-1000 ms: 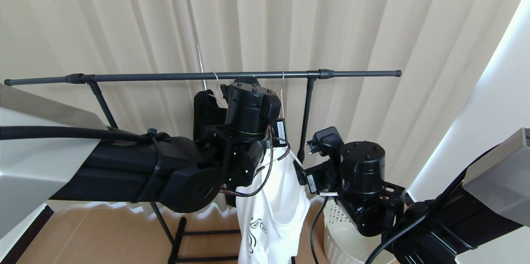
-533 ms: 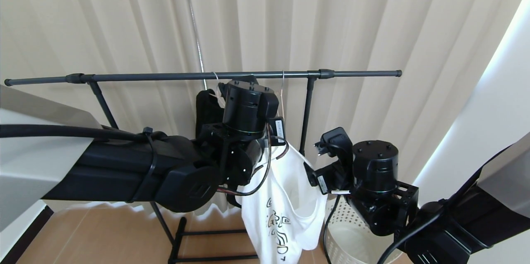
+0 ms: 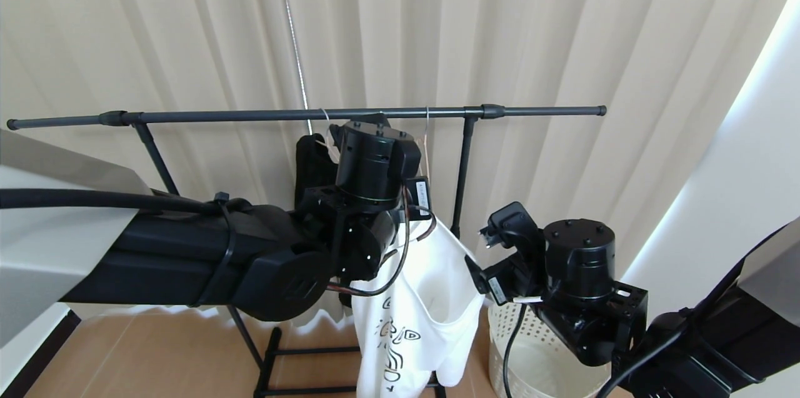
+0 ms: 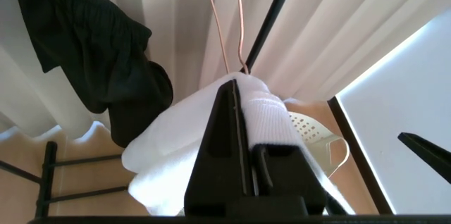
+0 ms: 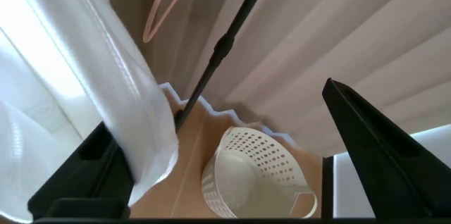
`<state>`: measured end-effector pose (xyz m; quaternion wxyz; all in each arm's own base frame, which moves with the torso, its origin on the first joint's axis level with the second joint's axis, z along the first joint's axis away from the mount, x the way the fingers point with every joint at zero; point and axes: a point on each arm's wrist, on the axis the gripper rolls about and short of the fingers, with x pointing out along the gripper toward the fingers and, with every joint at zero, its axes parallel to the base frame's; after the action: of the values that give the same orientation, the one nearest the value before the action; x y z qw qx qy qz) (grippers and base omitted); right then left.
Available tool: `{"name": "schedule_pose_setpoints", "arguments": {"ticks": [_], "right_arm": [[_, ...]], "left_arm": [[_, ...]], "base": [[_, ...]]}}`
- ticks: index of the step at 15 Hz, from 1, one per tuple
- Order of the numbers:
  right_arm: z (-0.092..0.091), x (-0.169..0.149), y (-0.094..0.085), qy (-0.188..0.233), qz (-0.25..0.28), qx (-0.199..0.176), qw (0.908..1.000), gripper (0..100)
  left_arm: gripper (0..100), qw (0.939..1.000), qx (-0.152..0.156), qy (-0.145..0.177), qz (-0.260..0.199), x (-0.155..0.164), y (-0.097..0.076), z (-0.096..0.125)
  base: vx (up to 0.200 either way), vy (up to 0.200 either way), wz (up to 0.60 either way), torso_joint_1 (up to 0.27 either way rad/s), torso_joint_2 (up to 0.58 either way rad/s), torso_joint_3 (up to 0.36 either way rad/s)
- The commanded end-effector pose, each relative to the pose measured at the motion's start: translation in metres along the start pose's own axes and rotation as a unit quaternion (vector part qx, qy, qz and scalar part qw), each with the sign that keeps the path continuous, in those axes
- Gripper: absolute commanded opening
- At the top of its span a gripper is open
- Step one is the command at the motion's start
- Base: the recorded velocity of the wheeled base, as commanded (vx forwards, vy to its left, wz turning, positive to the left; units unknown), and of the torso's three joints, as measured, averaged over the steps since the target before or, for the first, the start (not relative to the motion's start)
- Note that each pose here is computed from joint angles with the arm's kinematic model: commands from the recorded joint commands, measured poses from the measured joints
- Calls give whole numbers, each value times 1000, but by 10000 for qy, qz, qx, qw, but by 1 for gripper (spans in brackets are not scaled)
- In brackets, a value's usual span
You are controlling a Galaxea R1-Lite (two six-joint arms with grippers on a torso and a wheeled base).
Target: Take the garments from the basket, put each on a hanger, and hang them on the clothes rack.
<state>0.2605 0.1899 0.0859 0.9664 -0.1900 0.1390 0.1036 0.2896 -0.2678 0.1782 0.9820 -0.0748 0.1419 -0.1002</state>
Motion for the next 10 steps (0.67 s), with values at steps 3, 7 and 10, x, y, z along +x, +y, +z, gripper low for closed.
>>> {"name": "schedule_pose_setpoints", "arguments": {"ticks": [3, 7, 10], "right_arm": [[-1, 1, 0, 21, -2, -18, 10000, 100], [1, 4, -5, -7, -104, 34, 9999, 0], [12, 13, -37, -149, -555, 302, 9979, 0]], "left_arm": [[0, 10000, -7, -25, -12, -2, 0, 2], [0, 10000, 9, -12, -8, -2, 0, 1], [0, 9988, 453, 173, 82, -1, 7, -10]], "base": [[0, 0, 0, 0, 0, 0], [0, 0, 0, 0, 0, 0], [0, 0, 0, 0, 0, 0]]}}
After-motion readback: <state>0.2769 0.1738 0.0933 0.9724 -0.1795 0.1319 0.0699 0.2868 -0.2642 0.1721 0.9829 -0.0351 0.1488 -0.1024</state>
